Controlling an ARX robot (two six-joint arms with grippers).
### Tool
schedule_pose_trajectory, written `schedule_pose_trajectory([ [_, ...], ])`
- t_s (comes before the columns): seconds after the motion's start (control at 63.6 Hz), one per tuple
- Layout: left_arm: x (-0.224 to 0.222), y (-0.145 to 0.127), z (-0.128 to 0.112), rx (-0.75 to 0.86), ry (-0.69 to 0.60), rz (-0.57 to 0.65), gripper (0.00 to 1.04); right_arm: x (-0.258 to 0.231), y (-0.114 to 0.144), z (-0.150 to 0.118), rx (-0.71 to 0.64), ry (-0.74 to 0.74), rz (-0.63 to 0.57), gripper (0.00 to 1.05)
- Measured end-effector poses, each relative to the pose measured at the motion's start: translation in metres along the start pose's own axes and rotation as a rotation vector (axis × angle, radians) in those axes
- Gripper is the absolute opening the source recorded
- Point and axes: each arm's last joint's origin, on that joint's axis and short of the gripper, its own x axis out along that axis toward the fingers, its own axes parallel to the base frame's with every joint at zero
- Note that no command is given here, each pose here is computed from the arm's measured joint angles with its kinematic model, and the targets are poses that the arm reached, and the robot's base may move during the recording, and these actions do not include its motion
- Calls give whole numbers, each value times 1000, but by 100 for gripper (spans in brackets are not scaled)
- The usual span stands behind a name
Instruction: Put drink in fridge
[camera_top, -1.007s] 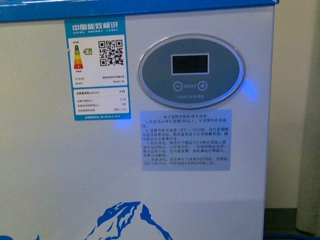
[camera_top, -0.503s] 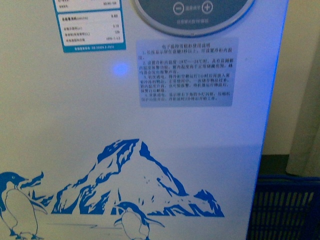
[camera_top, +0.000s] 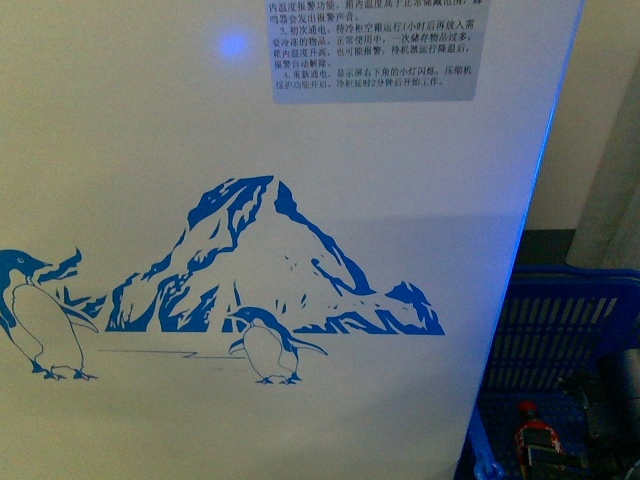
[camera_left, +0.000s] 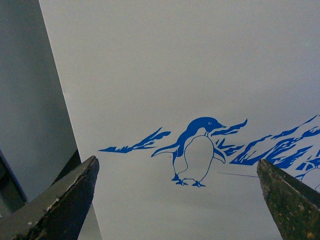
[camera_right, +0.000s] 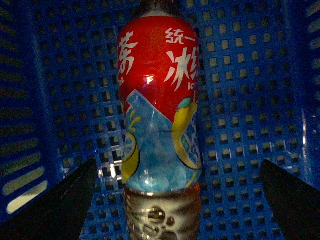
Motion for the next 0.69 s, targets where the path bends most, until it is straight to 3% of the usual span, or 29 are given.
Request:
schedule_pose_trajectory([
  [0.189, 0, 0, 0, 0, 0, 0, 97, 44, 8, -2, 13, 52, -8, 97],
  [0.692, 0, 0, 0, 0, 0, 0, 97, 86, 19, -8, 9, 118, -39, 97],
])
